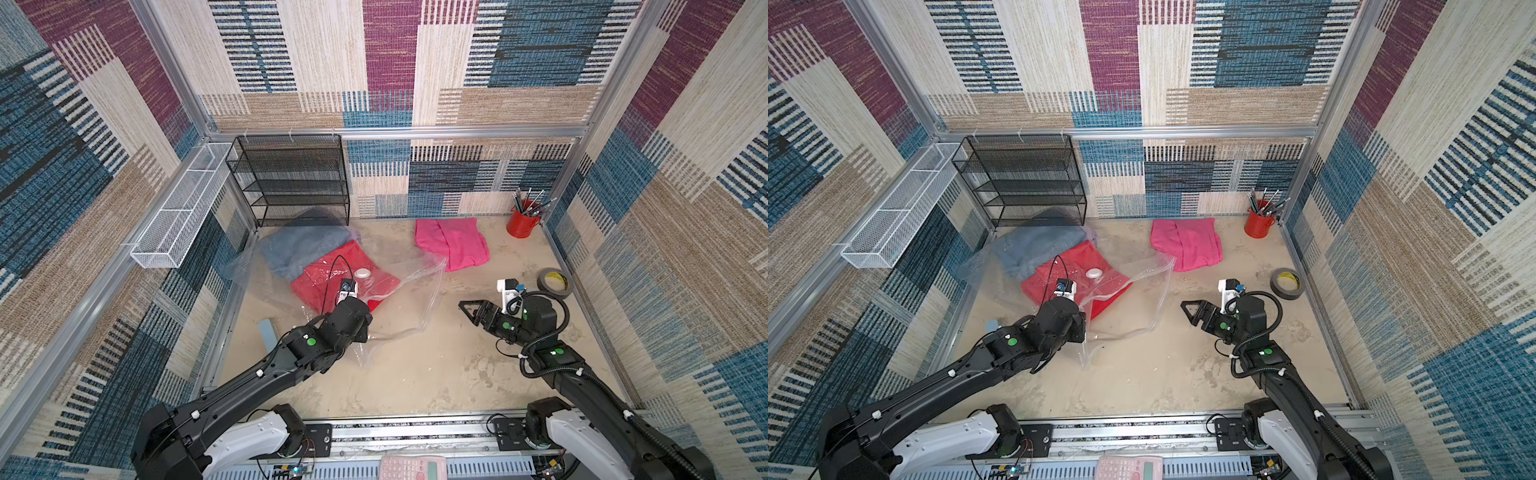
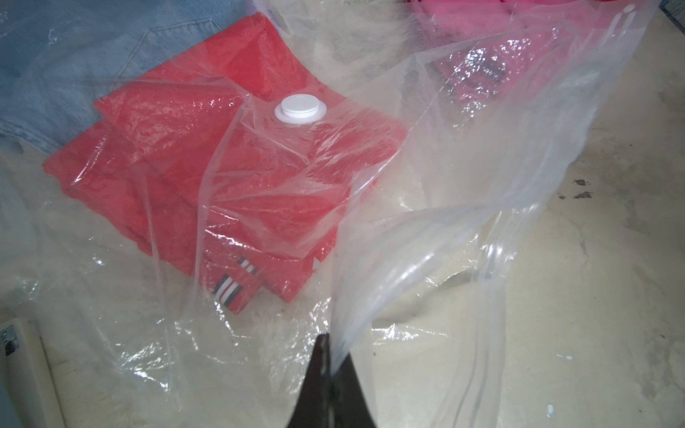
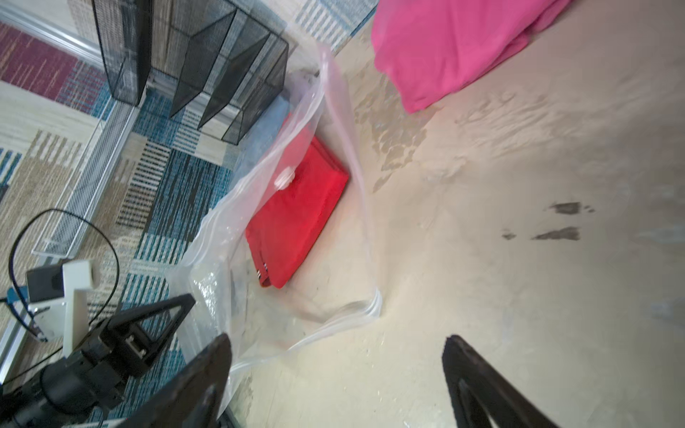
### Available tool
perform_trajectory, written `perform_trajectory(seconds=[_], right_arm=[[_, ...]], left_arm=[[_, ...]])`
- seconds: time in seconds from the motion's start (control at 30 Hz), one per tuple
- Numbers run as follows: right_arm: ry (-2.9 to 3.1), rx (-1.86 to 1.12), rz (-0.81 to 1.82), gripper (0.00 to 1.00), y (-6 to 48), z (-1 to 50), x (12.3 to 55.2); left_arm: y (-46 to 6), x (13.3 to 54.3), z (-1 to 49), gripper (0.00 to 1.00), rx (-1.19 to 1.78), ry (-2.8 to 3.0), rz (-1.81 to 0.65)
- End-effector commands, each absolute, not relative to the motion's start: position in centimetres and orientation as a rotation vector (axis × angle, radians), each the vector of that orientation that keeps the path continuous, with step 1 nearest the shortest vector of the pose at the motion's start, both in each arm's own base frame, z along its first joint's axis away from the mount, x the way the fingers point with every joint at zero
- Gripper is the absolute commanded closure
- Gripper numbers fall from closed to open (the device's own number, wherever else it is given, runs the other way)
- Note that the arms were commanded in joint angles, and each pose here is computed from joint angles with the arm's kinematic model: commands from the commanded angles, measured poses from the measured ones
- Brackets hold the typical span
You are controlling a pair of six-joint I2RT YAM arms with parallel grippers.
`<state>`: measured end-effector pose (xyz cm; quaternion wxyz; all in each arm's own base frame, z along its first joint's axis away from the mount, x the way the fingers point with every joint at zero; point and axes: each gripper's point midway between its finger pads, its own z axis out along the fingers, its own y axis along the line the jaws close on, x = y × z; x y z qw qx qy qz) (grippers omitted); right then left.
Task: Take the trousers out of the vacuum bag
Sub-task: Take out the trousers from the vacuum bag.
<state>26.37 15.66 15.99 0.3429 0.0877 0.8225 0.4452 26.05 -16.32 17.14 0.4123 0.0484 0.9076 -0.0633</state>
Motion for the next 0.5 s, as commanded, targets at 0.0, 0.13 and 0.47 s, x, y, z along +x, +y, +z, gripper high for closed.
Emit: perform_trajectory(seconds=[0.0,0.13,0.47], right_arm=[[2.062,0.208,1.261,0.11,18.2,18.4,26.3],[2.038,0.232,1.307,0.17,21.3,18.7,25.7],[2.052,0.233,1.405,0.28,28.8,17.9,27.7]], left_arm=[[-16.7,26.2,17.9,1.0,0.125,2.264,-0.192],[-16.6,26.2,18.2,1.0,0.148,2.248,-0.178],[-17.3,26.3,18.5,1.0,0.18,2.234,-0.212]])
